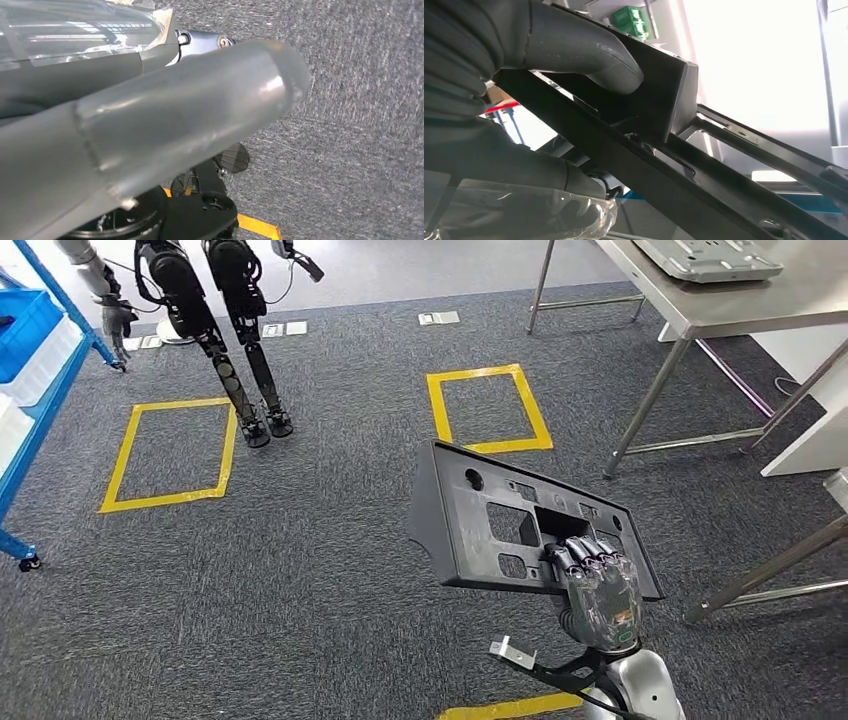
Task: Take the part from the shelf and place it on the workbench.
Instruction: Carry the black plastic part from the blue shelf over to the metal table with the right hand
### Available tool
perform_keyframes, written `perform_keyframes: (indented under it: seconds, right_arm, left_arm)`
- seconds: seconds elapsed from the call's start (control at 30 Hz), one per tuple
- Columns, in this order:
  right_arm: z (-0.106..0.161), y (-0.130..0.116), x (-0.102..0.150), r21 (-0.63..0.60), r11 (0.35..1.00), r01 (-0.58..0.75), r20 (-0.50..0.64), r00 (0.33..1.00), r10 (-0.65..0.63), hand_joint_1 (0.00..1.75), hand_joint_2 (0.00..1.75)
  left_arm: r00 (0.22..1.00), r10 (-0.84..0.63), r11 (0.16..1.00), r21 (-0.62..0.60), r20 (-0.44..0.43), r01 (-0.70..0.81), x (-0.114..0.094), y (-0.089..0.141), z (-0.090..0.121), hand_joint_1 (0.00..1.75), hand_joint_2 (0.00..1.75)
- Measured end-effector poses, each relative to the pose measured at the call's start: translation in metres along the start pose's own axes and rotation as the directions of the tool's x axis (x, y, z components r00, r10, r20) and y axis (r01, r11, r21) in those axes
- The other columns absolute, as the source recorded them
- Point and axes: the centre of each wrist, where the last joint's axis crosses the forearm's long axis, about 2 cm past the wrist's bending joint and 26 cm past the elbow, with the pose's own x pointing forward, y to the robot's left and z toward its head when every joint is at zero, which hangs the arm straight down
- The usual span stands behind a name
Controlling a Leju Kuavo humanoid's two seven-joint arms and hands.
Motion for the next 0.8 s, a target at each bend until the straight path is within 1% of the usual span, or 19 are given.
perform_keyframes:
  seconds: [0.57, 0.8]
  right_arm:
    - [0.0001, 0.004, 0.0029, 0.008, 1.0, 0.021, -0.002, 1.0, -0.021, 1.75, 1.75]
    - [0.0029, 0.0064, 0.0059, 0.02, 0.999, 0.032, -0.017, 0.999, -0.031, 1.75, 1.75]
  left_arm:
    - [1.0, 0.001, 1.0, 0.006, -0.001, -0.001, -0.0029, 0.0007, 0.0012, 0.0, 0.0]
    - [1.0, 0.024, 0.999, -0.033, 0.012, -0.024, -0.0035, -0.0003, 0.0015, 0.0, 0.0]
